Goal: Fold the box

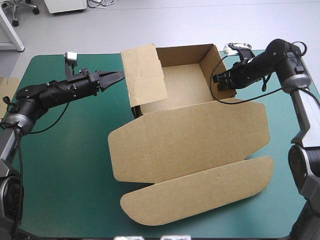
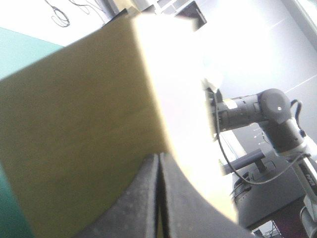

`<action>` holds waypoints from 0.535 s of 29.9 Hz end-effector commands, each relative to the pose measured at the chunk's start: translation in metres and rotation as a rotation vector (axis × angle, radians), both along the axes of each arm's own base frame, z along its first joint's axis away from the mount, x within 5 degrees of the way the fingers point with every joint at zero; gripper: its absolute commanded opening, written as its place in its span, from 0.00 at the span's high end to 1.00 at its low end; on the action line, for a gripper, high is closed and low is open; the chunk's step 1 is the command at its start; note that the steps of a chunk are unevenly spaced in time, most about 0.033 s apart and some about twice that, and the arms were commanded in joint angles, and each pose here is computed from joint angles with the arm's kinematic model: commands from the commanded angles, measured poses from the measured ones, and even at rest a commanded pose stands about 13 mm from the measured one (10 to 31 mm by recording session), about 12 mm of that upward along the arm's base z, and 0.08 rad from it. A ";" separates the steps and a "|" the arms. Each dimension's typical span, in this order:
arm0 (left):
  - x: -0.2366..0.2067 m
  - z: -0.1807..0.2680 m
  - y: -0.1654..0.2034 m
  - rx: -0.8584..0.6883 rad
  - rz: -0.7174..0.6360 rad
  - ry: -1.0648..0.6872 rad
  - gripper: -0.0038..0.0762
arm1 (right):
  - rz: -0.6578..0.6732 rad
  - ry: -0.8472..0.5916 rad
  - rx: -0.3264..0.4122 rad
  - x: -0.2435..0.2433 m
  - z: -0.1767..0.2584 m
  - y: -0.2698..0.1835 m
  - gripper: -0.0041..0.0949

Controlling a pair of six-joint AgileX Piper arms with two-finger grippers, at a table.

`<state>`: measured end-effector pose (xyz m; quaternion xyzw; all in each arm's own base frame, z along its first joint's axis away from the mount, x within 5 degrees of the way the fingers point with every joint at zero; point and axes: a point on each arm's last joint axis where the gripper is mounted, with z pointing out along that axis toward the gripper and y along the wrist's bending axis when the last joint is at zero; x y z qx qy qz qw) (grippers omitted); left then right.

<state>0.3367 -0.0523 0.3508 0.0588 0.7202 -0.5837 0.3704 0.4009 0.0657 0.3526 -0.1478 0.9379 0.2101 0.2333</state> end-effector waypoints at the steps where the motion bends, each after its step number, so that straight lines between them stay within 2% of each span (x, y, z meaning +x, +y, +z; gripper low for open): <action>1: -0.018 0.032 -0.007 -0.082 -0.104 -0.096 0.96 | -0.008 -0.091 0.058 -0.011 0.031 0.002 0.96; 14: -0.018 0.026 -0.008 -0.012 -0.111 -0.072 0.96 | -0.007 -0.089 0.070 -0.011 0.031 0.003 0.96; 16: -0.019 0.026 -0.008 -0.015 -0.116 -0.073 0.94 | -0.007 -0.089 0.070 -0.011 0.031 0.003 0.96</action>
